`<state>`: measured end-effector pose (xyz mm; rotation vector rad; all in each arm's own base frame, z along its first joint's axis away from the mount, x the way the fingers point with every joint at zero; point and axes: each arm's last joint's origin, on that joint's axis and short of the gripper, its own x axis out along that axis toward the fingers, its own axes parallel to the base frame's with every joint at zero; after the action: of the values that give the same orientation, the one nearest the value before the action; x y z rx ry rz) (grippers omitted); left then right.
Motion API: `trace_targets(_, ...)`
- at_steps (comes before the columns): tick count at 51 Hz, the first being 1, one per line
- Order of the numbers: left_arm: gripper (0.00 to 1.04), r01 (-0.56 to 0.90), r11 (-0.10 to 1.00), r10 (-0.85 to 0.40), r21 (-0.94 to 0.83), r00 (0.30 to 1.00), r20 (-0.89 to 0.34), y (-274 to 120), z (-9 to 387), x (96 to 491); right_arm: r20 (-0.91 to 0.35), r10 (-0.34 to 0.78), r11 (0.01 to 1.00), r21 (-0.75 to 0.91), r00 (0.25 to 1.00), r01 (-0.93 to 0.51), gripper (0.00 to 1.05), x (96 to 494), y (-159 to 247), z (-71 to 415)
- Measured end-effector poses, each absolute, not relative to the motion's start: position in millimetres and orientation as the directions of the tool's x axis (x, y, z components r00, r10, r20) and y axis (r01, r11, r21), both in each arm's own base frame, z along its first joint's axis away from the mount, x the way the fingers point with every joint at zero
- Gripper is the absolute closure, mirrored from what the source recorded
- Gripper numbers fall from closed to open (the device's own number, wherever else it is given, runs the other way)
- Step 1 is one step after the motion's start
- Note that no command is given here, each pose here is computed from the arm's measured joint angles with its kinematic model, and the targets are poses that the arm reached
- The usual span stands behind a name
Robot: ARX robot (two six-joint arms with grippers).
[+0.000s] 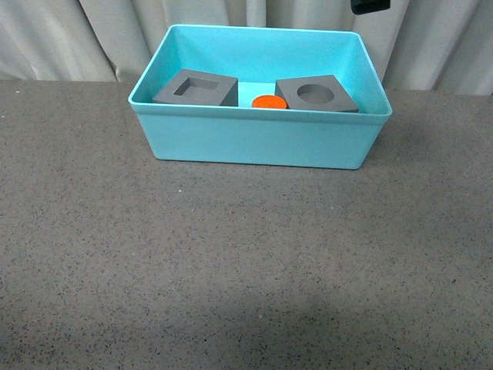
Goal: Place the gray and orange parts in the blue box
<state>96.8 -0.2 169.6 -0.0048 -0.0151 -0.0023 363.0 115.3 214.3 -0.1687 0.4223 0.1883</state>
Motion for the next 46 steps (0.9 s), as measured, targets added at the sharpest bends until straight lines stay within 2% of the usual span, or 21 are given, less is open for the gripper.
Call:
trace_targets(5, 0.07, 0.002, 1.0, -0.002, -0.005, 1.0, 0.015, -0.2, 169.6, 96.8, -0.416, 0.125, 0.973, -0.127, 0.901, -0.194, 0.1, 358.9, 112.3, 214.7)
trace_targets(7, 0.07, 0.002, 1.0, -0.002, -0.005, 1.0, 0.015, -0.2, 169.6, 96.8, -0.372, 0.096, 0.981, -0.124, 0.923, -0.151, 0.13, 358.4, 111.1, 213.8)
trace_targets(9, 0.07, 0.002, 1.0, -0.002, -0.005, 1.0, 0.015, -0.2, 169.6, 96.8, -0.263, 0.042, 0.992, -0.107, 0.964, -0.073, 0.19, 354.7, 106.4, 210.5)
trace_targets(13, 0.07, 0.002, 1.0, -0.002, -0.005, 1.0, 0.015, -0.2, 169.6, 96.8, -0.083, 0.017, 0.999, -0.044, 0.996, -0.021, 0.37, 329.0, 86.9, 200.1)
trace_targets(17, 0.07, 0.002, 1.0, -0.002, -0.005, 1.0, 0.015, -0.2, 169.6, 96.8, -0.001, 0.006, 1.0, -0.017, 1.0, -0.006, 0.55, 300.0, 66.4, 201.2)
trace_targets(24, 0.07, 0.003, 1.0, -0.003, -0.005, 1.0, 0.015, -0.2, 169.6, 96.8, 0.004, -0.006, 1.0, -0.011, 1.0, 0.006, 0.78, 270.3, 47.0, 194.7)
trace_targets(30, 0.07, 0.002, 1.0, -0.002, -0.005, 1.0, 0.015, -0.2, 169.6, 96.8, -0.021, 0.006, 1.0, -0.017, 1.0, -0.006, 1.05, 241.3, 34.3, 182.3)
trace_targets(46, 0.07, 0.002, 1.0, -0.002, -0.005, 1.0, 0.015, -0.2, 169.6, 96.8, -0.015, 0.003, 1.0, -0.012, 1.0, -0.003, 1.04, 188.2, 13.8, 172.8)
